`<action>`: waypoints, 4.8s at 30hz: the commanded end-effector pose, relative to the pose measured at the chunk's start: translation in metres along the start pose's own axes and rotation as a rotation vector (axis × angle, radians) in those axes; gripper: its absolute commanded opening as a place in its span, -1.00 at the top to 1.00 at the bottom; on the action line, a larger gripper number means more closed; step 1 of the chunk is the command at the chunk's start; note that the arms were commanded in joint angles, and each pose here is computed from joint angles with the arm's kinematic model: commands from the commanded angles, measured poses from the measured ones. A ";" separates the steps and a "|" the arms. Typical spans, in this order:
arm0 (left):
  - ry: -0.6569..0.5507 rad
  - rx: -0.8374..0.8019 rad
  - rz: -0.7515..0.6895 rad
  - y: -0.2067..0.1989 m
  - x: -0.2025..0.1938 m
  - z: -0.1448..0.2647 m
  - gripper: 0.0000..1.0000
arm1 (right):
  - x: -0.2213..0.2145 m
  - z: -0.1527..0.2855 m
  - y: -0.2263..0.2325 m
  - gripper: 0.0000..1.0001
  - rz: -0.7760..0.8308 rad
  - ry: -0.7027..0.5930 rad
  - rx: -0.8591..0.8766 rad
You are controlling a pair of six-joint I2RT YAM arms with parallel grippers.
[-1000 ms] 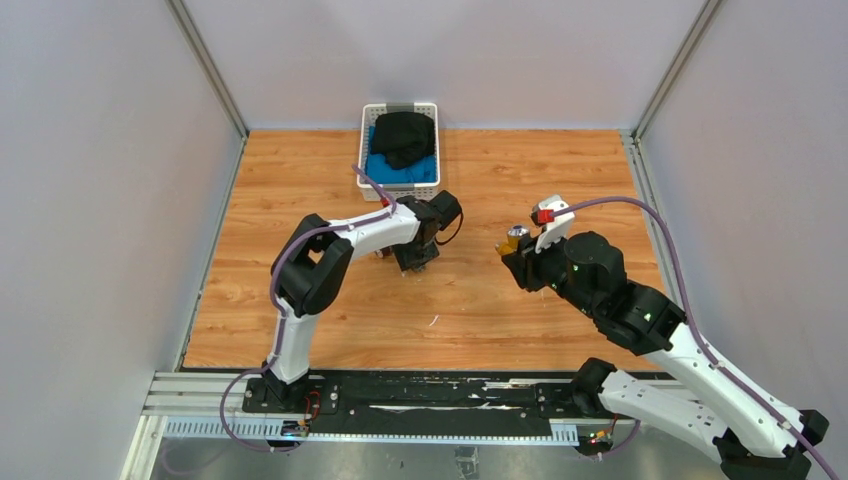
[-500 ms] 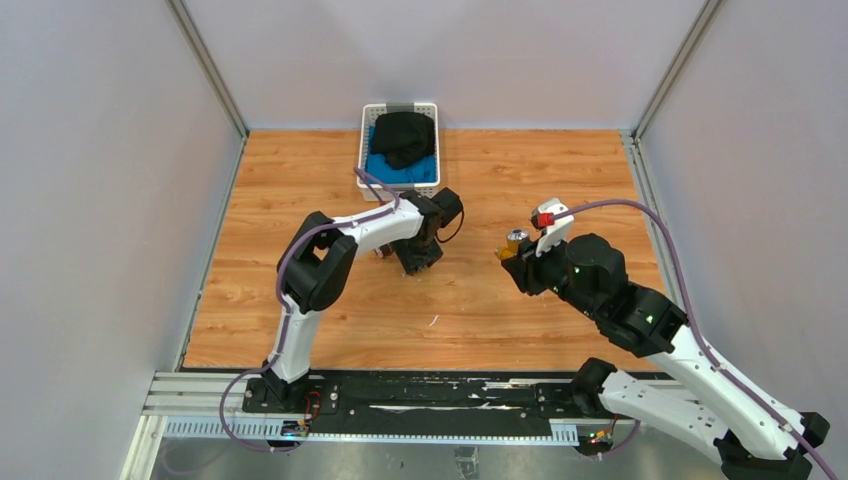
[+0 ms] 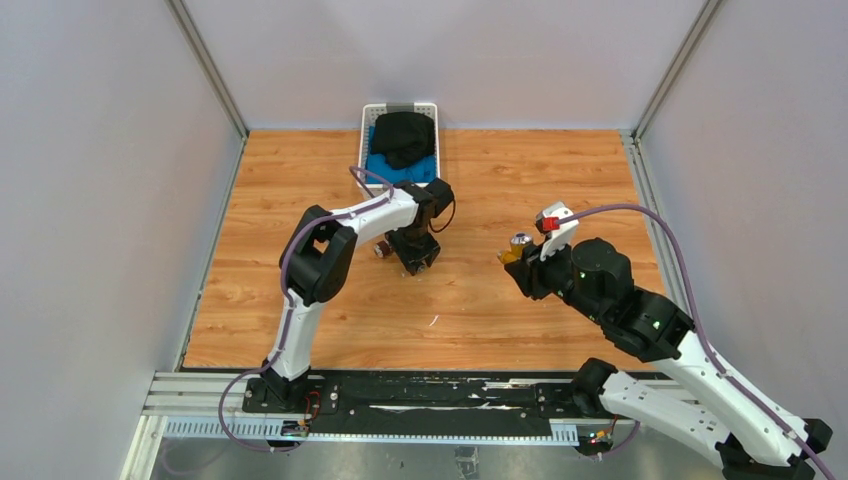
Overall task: Install the water faucets
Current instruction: Pick up the water faucet from the center of the board, then install the water faucet onto the adaptor.
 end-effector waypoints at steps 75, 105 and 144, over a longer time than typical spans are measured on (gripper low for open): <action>-0.428 -1.680 0.269 0.130 0.073 0.335 1.00 | 0.113 -0.036 0.102 1.00 0.970 -0.632 -0.649; -0.187 -1.491 0.111 0.126 0.044 0.328 1.00 | 0.104 -0.055 0.174 1.00 1.471 -0.745 -0.616; -0.115 -1.514 0.000 0.137 0.025 0.324 1.00 | 0.118 -0.070 0.161 1.00 1.411 -0.706 -0.661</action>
Point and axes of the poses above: each gripper's point midway between its finger pads, its own z axis back along the fingers, its own y axis along the line the jaws close on, x = y × z, the point moved 3 cm from there along z, back along the fingers, and after that the axes turned 12 degrees about z, right-handed, at the moved point
